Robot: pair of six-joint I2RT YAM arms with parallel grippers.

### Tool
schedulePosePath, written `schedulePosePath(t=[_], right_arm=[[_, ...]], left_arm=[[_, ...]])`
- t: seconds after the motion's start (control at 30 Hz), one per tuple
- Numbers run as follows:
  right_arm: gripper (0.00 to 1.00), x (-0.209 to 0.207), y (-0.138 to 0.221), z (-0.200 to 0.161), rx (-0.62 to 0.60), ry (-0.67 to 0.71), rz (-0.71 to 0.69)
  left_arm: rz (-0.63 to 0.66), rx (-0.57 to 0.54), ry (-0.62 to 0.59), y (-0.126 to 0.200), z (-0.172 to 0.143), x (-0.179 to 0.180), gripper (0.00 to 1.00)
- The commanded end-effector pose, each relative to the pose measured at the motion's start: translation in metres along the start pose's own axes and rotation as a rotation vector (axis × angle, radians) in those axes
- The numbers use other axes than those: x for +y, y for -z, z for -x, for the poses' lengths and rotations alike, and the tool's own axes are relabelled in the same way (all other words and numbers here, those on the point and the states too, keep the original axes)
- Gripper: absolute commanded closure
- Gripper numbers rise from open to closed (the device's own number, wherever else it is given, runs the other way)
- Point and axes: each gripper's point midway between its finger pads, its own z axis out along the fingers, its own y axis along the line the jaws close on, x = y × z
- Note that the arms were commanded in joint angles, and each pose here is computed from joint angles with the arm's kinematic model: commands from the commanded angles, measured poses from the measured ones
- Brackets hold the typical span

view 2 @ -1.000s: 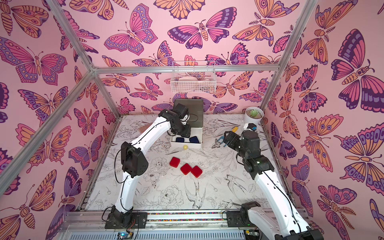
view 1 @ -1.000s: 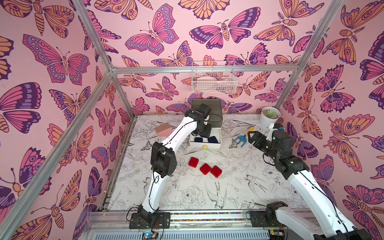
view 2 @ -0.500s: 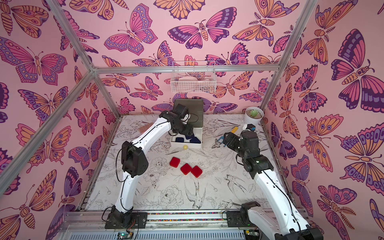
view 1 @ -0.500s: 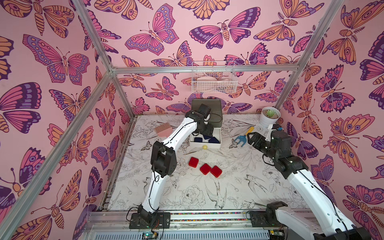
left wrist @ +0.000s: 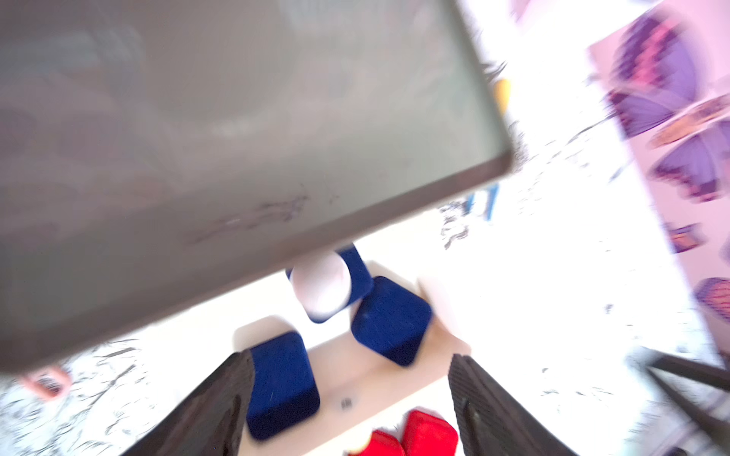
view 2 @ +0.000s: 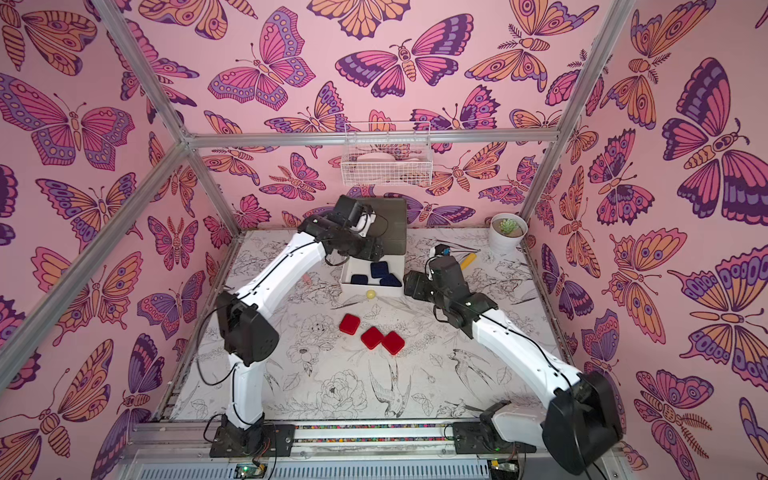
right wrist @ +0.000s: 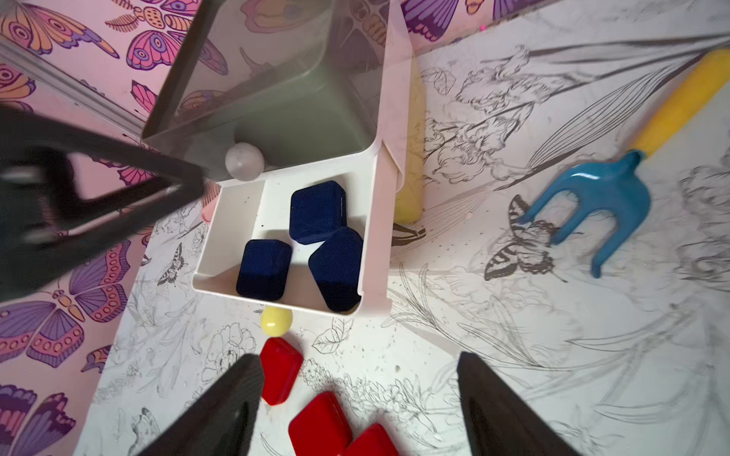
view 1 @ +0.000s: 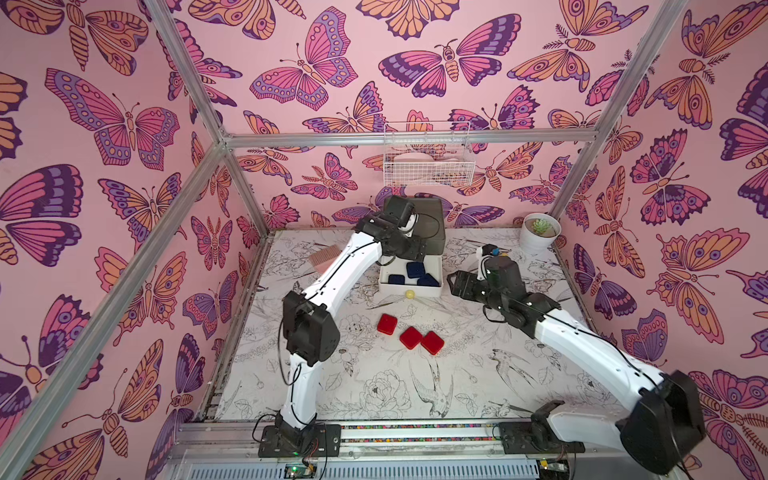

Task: Place the brooch boxes into the drawer by color
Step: Place the brooch box in the drawer, then close the drawer in the storage box.

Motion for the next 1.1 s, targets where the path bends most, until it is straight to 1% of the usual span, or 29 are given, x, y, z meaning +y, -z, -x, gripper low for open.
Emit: schedulePosePath(t=[0.0, 0.03, 0.13, 0.2, 0.27, 0.37, 0.43, 0.53, 0.6, 0.73, 0.83, 0.9, 1.0, 1.07], right_arm=[[0.23, 0.038, -0.015, 0.013, -0.027, -0.090, 0.188], [0.23, 0.047, -0.020, 0.010, -0.009, -0.098, 0.227], [0.23, 0.069, -0.040, -0.006, 0.108, -0.131, 0.323], [0.23, 0.076, -0.060, -0.021, 0.191, -0.173, 0.363], [0.25, 0.080, -0.080, -0.033, 0.238, -0.237, 0.403], [0.32, 0.088, -0.098, -0.048, 0.290, -0.296, 0.456], [0.33, 0.090, -0.102, -0.056, 0.308, -0.296, 0.449], [0.33, 0.092, -0.102, -0.061, 0.327, -0.287, 0.440], [0.32, 0.091, -0.094, -0.055, 0.307, -0.257, 0.424], [0.26, 0.094, -0.074, -0.032, 0.256, -0.129, 0.371], [0.25, 0.102, -0.059, -0.010, 0.220, -0.062, 0.364], [0.25, 0.108, -0.049, -0.003, 0.218, -0.028, 0.367], [0.25, 0.112, -0.036, -0.006, 0.243, -0.027, 0.381], [0.25, 0.113, -0.030, -0.018, 0.288, -0.058, 0.398]], left_arm=[[-0.020, -0.077, 0.065, 0.044, 0.008, 0.020, 0.16], [-0.028, -0.099, 0.088, 0.053, 0.009, 0.027, 0.17], [-0.033, -0.164, 0.165, 0.071, 0.007, 0.059, 0.18], [-0.027, -0.160, 0.220, 0.072, 0.001, 0.084, 0.18], [-0.022, -0.155, 0.271, 0.071, -0.007, 0.107, 0.18], [-0.031, -0.161, 0.313, 0.070, -0.022, 0.127, 0.18], [-0.024, -0.164, 0.329, 0.067, -0.032, 0.137, 0.18], [-0.019, -0.146, 0.347, 0.064, -0.047, 0.144, 0.18], [-0.022, -0.129, 0.357, 0.060, -0.054, 0.146, 0.18], [-0.065, -0.134, 0.354, 0.057, -0.052, 0.141, 0.17], [-0.085, -0.138, 0.359, 0.054, -0.049, 0.139, 0.17], [-0.089, -0.142, 0.357, 0.054, -0.048, 0.138, 0.17], [-0.081, -0.145, 0.357, 0.053, -0.050, 0.140, 0.17], [-0.068, -0.146, 0.358, 0.051, -0.054, 0.143, 0.17]])
